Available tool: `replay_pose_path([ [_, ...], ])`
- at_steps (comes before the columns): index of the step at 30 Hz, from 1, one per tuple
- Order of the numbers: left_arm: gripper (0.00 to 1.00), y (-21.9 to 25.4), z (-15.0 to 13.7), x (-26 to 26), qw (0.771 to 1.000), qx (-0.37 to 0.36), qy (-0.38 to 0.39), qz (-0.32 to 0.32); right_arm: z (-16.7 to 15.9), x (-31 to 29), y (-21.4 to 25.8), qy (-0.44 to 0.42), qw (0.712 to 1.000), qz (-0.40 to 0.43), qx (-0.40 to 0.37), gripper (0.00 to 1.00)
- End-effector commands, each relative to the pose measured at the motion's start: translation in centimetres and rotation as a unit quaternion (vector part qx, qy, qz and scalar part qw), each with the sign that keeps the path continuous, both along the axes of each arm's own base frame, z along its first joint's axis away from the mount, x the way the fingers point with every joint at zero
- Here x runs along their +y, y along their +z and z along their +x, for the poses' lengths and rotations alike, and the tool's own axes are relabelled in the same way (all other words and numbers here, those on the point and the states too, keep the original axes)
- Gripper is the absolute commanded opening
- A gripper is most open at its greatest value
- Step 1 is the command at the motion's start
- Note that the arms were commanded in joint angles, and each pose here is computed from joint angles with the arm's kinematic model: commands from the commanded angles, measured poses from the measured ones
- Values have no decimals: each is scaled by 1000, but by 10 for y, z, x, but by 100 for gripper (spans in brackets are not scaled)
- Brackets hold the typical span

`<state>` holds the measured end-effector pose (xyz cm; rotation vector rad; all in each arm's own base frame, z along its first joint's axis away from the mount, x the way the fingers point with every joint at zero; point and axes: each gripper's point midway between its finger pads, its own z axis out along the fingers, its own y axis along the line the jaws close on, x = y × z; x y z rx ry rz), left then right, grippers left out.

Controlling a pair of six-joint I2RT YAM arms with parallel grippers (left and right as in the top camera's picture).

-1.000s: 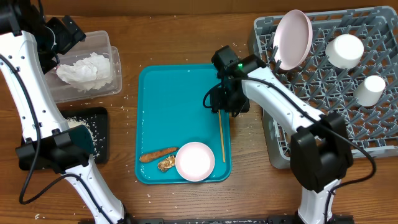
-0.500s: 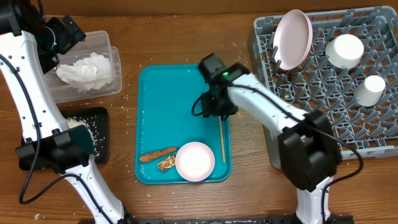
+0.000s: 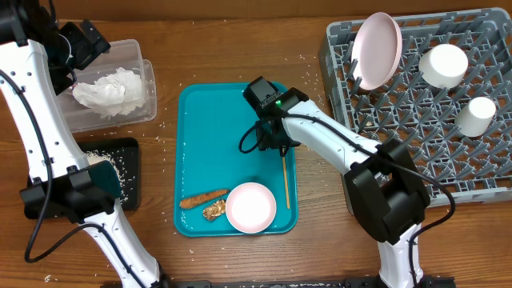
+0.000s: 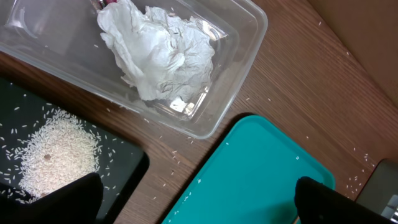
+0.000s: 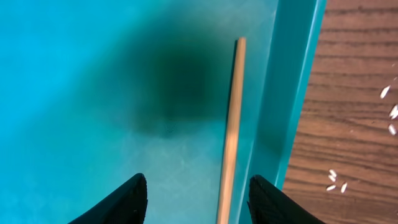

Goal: Sort waste into correct bins and load items into the dishwasher
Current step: 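Lift the chopstick and drop it into the dish rack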

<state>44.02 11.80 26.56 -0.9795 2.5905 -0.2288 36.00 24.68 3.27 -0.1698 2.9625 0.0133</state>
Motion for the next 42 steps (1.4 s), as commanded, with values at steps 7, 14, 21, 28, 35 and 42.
replay_pose_path([
  [7,100,0,1,-2,1000,-2,-10,2,-5,-9,-29,-3,999,-29,23,55],
  [14,100,0,1,-2,1000,-2,-10,2,-14,-16,-45,-14,999,-37,36,41],
  [21,100,0,1,-2,1000,-2,-10,2,-31,-30,-60,-27,996,-62,62,9],
  [28,100,0,1,-2,1000,-2,-10,1,-17,-34,-35,-40,995,-63,62,4],
  [35,100,0,1,-2,1000,-2,-10,1,36,-43,49,-80,996,-30,19,4],
  [42,100,0,1,-2,1000,-2,-10,1,97,-83,157,-84,993,15,-84,4],
])
